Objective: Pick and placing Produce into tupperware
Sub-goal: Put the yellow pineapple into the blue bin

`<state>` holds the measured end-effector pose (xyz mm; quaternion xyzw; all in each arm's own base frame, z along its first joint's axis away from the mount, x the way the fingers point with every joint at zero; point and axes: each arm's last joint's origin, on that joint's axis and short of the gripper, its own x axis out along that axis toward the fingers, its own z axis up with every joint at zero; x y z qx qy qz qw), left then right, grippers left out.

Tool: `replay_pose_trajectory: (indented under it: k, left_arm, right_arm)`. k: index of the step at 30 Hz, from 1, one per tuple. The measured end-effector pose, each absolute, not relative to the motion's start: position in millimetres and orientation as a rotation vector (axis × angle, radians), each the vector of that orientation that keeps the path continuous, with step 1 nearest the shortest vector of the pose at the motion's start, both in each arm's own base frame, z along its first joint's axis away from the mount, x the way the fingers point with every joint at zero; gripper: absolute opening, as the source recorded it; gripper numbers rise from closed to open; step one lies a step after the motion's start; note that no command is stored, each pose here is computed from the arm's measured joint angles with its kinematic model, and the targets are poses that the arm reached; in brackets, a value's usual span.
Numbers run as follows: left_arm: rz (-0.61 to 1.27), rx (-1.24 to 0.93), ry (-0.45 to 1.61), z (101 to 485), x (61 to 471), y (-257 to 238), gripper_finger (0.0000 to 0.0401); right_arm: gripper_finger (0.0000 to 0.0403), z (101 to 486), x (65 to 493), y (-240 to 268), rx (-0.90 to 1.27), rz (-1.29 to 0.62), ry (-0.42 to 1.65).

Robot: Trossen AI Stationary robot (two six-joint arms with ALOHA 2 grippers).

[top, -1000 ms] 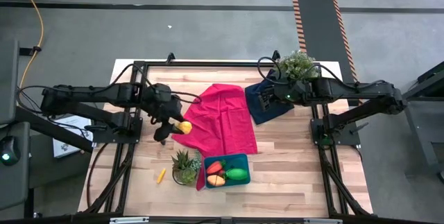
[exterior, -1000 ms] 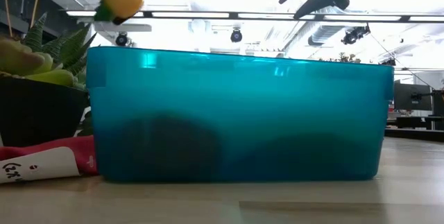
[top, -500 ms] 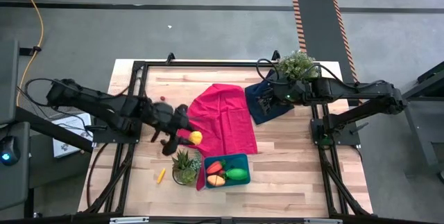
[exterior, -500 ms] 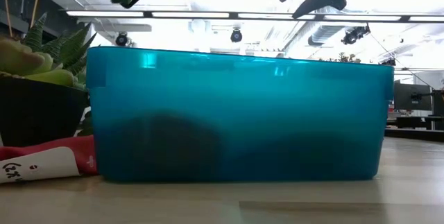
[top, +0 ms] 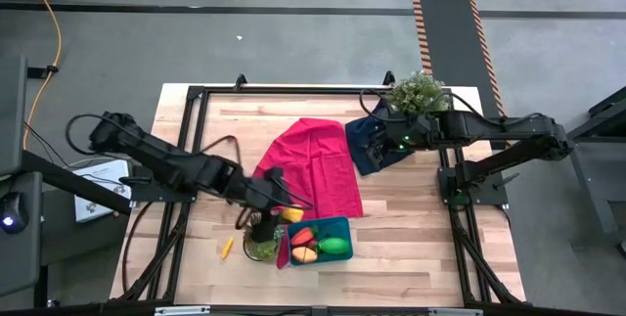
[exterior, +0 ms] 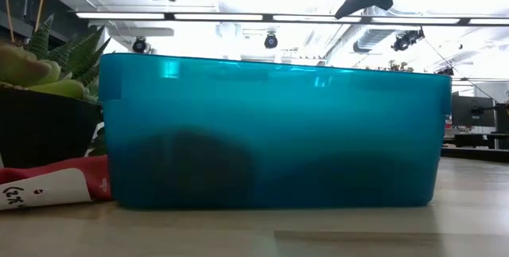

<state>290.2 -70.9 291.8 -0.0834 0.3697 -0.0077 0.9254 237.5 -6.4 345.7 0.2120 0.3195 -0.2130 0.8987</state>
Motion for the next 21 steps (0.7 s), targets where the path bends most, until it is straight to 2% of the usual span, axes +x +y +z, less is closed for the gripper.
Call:
replay_pose_trajectory:
  k: [8,21]
  left_arm:
    - [0.012,-0.146,0.874,277,330,-81,0.0214]
    - [0.077,-0.184,0.997,241,352,-86,0.0214]
  right_arm:
    - [0.0243,343,235,4,0.381,-0.394,0.719]
    - [0.0243,339,230,16,0.358,-0.366,0.774]
